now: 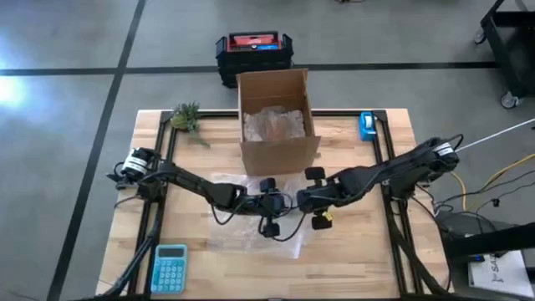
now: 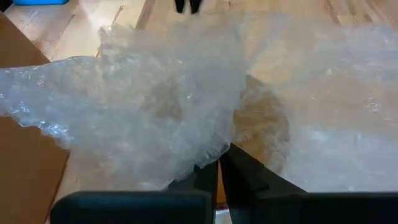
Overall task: Wrap mug
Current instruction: Wrap the yellow mug with bubble wrap
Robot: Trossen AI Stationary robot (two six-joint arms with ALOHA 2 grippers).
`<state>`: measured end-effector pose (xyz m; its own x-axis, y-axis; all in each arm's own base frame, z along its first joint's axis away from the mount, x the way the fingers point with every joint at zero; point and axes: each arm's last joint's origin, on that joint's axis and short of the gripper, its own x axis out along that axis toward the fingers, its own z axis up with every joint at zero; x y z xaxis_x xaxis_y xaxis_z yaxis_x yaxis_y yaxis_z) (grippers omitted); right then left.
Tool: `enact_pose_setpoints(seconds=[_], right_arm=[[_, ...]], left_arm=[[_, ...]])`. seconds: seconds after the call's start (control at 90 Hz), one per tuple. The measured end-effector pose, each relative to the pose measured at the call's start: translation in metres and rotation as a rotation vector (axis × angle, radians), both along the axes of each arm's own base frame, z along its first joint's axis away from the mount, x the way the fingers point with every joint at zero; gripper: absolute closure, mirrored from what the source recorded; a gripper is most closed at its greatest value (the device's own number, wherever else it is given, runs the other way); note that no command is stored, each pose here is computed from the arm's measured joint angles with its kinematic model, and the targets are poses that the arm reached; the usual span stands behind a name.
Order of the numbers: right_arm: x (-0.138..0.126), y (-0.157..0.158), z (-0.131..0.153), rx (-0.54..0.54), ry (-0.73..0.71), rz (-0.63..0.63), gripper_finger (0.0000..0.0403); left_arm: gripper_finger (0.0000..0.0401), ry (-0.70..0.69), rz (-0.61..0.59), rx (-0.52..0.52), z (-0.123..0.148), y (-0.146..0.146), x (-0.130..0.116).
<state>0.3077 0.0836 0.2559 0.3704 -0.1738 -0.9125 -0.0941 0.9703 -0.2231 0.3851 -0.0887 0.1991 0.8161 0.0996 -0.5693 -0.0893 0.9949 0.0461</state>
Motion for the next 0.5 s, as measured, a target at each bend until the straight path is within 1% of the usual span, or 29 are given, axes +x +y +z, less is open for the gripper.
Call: enact_pose_setpoints(seconds=[0.133,0.222,0.267,0.378,0.433,0.5], right_arm=[[0.002,-0.006,-0.005,-0.173,-0.062,-0.074,0.04],[0.007,-0.009,-0.016,-0.219,-0.087,-0.095,0.04],[0.009,-0.012,-0.023,-0.222,-0.084,-0.096,0.04],[0.013,-0.017,-0.033,-0.209,-0.136,-0.11,0.04],[0.015,-0.016,-0.036,-0.194,-0.159,-0.091,0.04],[0.017,-0.013,-0.037,-0.144,-0.175,-0.045,0.04]], left_arm=[[0.0397,-0.005,-0.001,-0.001,0.001,-0.001,0.0],[0.0397,-0.005,-0.001,-0.002,0.001,-0.001,0.0],[0.0397,-0.006,-0.001,-0.003,0.001,-0.001,0.0],[0.0397,-0.009,-0.002,-0.003,0.001,-0.002,0.0],[0.0397,-0.014,-0.002,-0.005,0.002,-0.002,0.0],[0.0397,-0.014,-0.001,-0.006,0.002,-0.002,0.0]])
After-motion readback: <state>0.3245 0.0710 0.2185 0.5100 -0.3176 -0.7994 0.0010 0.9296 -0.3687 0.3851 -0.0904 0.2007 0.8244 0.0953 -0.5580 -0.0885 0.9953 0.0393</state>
